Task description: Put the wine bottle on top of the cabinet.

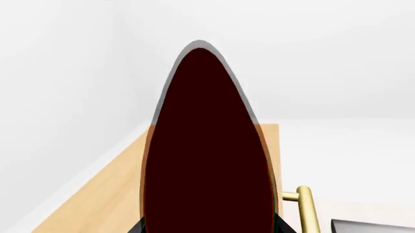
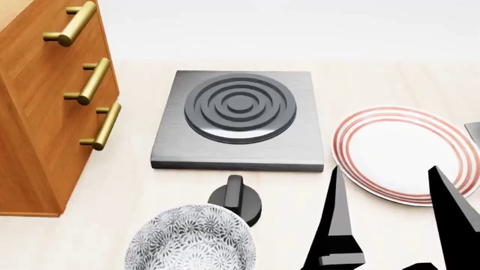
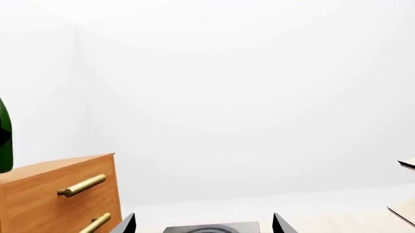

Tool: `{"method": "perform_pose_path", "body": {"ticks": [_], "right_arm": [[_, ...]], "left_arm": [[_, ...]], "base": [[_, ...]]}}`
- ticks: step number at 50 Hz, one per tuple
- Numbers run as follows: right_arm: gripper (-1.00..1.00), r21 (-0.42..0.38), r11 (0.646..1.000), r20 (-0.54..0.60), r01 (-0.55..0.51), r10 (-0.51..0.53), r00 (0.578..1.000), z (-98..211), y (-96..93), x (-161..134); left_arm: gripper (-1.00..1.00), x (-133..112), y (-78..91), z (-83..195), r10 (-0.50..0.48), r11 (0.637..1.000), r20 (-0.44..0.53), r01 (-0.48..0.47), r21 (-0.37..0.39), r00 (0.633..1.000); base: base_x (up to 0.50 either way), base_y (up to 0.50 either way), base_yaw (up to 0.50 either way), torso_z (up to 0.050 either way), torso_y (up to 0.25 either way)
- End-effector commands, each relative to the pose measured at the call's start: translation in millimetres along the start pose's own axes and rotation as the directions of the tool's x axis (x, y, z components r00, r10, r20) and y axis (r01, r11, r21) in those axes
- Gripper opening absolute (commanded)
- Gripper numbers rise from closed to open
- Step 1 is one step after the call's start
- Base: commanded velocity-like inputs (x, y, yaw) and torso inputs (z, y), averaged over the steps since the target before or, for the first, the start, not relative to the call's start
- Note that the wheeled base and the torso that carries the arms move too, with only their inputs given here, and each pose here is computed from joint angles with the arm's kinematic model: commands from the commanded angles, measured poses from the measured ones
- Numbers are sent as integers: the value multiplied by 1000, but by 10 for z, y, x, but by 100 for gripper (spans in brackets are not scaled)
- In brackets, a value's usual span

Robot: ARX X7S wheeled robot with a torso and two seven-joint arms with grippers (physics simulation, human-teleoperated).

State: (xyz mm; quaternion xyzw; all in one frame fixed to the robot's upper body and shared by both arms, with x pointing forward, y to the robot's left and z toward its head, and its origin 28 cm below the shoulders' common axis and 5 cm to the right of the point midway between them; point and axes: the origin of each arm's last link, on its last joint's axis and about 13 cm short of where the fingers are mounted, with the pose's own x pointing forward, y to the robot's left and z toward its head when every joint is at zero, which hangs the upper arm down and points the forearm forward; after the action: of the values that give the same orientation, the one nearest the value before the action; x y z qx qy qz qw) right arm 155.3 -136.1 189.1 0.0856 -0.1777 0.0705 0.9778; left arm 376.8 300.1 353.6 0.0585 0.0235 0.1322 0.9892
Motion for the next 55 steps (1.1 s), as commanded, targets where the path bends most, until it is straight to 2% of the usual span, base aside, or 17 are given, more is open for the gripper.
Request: {"method": "perform_pose_path", "body": {"ticks": [1, 18, 39, 40, 55], "right_arm": [[100, 0, 1000, -4, 0, 0, 1000, -13, -3, 6], [100, 0, 1000, -5, -1, 1, 1000, -12, 1, 5], [100, 0, 1000, -8, -4, 4, 1000, -20, 4, 8], [100, -1, 1000, -8, -5, 5, 1000, -18, 5, 7], [100, -2, 1000, -9, -6, 6, 1000, -26, 4, 7]], "left_arm": [[-100, 14, -1, -19, 20, 1000, 53, -19, -16, 998], [-100, 40, -9, -194, 22, 999, 47, -21, -26, 999], [-100, 37, 20, -200, 32, 999, 44, -31, -26, 999], [100, 36, 23, -196, 34, 999, 48, -33, -25, 998], [100, 40, 30, -212, 52, 998, 46, -51, -32, 998]], "base": [[0, 0, 0, 0, 0], [0, 0, 0, 0, 1], [0, 0, 0, 0, 0], [0, 0, 0, 0, 0], [0, 0, 0, 0, 0]]}}
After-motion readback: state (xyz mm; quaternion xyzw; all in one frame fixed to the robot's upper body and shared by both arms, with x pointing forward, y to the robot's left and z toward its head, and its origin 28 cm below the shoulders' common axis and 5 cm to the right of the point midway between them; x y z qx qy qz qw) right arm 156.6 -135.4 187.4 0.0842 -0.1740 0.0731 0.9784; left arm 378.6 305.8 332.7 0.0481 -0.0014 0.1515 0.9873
